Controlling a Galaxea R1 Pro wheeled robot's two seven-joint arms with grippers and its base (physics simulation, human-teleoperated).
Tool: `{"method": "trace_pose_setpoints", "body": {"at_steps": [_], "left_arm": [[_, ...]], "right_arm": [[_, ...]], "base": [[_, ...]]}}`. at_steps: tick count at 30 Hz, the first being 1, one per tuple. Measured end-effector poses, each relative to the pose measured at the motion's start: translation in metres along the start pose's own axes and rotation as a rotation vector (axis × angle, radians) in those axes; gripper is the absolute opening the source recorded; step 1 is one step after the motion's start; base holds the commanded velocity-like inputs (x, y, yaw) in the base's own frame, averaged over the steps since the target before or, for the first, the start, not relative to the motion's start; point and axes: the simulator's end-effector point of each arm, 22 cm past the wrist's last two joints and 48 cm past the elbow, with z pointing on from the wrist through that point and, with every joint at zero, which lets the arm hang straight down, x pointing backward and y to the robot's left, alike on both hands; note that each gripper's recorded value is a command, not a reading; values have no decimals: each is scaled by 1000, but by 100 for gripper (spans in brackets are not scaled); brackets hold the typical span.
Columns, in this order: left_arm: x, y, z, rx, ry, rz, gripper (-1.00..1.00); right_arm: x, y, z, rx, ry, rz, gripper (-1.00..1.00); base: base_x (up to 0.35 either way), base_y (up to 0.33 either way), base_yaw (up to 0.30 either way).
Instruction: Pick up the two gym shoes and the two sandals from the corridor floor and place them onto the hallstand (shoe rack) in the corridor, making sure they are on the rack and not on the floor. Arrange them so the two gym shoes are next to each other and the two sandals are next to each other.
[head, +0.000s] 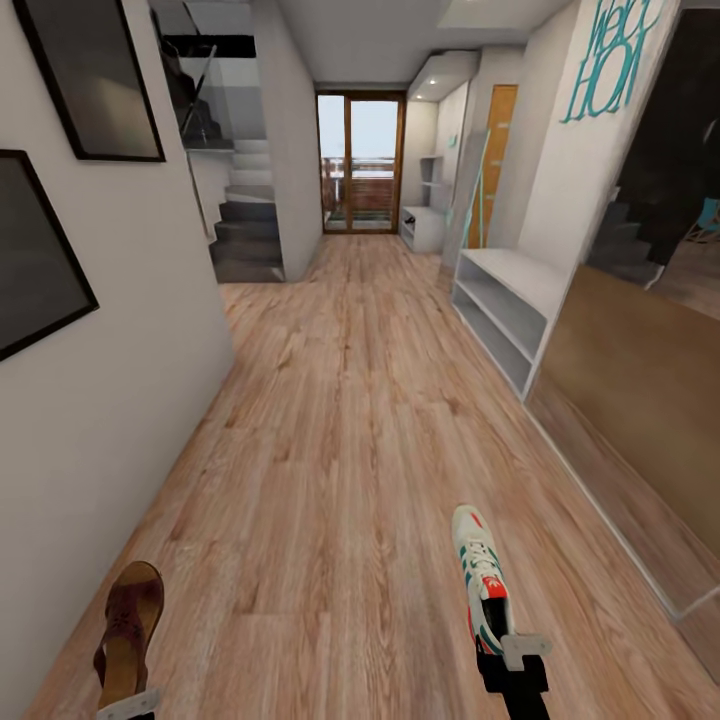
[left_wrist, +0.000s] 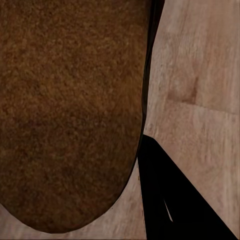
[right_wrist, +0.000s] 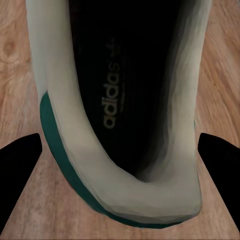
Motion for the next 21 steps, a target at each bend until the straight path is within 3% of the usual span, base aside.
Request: {"method": "trace_pose_setpoints", "body": {"at_steps": [21], "left_arm": [[7, -1, -2, 3, 15, -2, -100]], "right_arm": [[0, -1, 0, 6, 1, 2, -100]], "base": [[338, 0, 0]]}}
